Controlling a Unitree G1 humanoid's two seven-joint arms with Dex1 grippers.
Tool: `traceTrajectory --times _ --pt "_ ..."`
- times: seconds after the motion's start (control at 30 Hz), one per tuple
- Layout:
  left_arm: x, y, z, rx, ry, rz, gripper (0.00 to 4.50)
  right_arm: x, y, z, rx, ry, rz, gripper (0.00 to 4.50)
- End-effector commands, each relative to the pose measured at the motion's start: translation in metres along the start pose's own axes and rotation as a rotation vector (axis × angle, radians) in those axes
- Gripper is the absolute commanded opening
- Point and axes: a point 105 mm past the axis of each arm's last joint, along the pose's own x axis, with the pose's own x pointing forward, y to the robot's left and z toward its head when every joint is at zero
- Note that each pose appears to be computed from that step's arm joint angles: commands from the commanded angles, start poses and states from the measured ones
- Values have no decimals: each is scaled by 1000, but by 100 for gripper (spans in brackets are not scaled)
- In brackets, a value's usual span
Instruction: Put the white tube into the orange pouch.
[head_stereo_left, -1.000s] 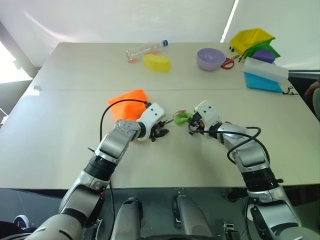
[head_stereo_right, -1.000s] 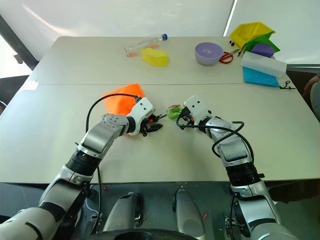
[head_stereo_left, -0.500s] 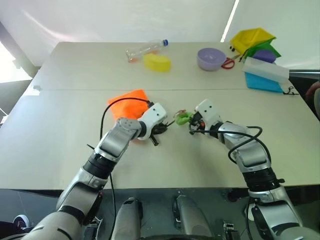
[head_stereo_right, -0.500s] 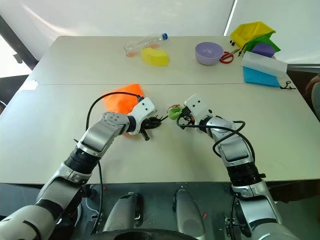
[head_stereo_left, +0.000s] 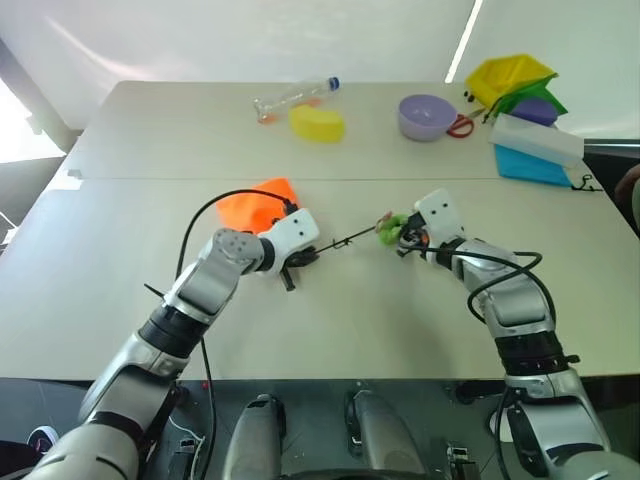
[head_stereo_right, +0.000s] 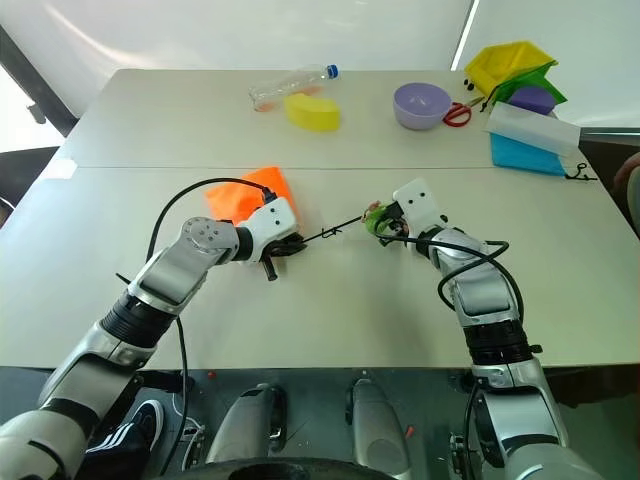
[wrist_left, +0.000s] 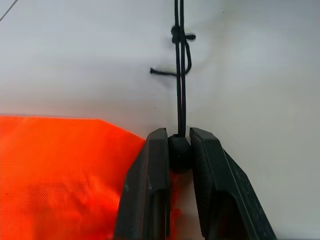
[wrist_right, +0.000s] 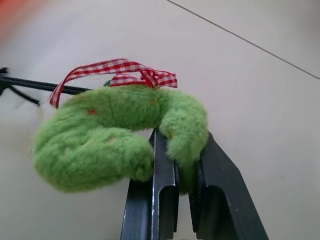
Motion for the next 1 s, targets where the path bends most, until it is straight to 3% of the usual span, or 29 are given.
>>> traceTrajectory --times 0.03,0.4,0.57,0.67,0.83,0.87,1.0 --pt "-9 -2 1 38 -3 -10 14 -9 -32 17 -27 -52 -116 0" --pt "-41 0 -16 95 26 -41 14 -11 -49 12 -52 -26 -173 0" --pt "-40 3 -12 -16 -28 -33 14 -8 -30 9 -75 -23 -77 0" --pt "-39 14 -3 -33 -110 13 161 -14 -1 10 16 -58 111 117" --pt "-50 14 13 -135 -262 -42 415 -25 19 9 3 -37 230 379" --pt "-54 16 17 -150 -297 -38 422 -29 23 8 -10 -32 268 437" --pt "-76 26 31 -132 -436 -27 422 -47 26 15 -55 -79 347 437"
